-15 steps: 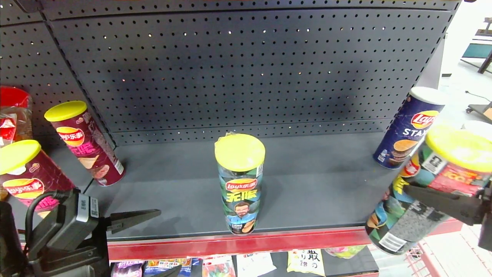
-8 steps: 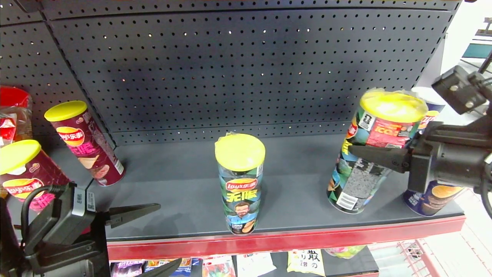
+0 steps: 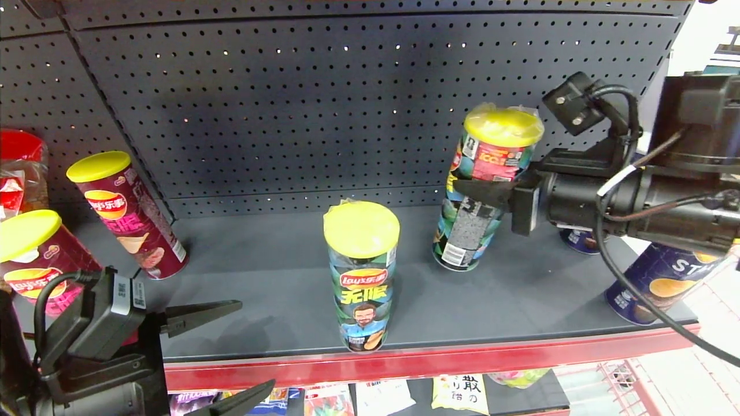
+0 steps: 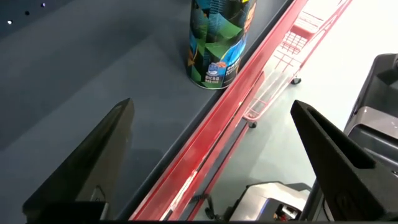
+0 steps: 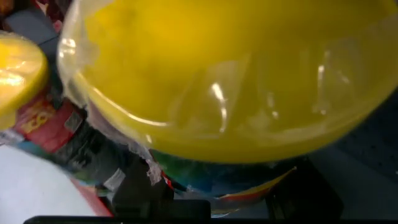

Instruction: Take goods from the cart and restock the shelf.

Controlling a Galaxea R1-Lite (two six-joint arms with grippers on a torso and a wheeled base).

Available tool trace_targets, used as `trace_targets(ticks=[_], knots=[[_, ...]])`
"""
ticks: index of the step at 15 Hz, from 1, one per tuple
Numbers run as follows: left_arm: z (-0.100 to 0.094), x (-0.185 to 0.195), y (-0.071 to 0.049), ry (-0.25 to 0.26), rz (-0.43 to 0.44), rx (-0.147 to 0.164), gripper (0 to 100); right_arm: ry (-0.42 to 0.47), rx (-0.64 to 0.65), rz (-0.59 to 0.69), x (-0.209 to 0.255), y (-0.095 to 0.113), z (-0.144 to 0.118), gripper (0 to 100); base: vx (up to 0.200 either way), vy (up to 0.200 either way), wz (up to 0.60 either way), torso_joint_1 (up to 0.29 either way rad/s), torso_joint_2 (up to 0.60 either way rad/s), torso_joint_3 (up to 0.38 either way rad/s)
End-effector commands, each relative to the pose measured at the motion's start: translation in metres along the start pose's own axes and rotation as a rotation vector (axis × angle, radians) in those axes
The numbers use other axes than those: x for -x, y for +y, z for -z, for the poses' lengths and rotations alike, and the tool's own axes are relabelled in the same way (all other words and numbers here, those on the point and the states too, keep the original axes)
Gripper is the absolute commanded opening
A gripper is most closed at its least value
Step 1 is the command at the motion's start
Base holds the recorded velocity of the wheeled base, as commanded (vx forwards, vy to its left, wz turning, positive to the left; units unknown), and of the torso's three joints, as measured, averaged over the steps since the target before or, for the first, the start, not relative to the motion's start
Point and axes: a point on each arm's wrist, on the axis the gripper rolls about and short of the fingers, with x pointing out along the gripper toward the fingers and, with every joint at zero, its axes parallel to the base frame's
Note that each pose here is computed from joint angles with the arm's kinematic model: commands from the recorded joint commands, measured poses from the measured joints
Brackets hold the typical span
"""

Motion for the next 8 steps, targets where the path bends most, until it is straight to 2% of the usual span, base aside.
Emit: trace_targets(ticks=[1, 8], knots=[[0.002, 0.0, 0.0, 0.008, -0.005, 0.004, 100, 0.02, 0.0, -0.04, -0.039, 0.005, 0.016, 0, 0.0, 0.0, 0.0, 0.0, 0.0, 0.0], [0.002, -0.001, 0.001, 0.014, -0.015, 0.007, 100, 0.021, 0.006, -0.1, -0.081, 0.005, 0.022, 0, 0.0, 0.0, 0.0, 0.0, 0.0, 0.0]])
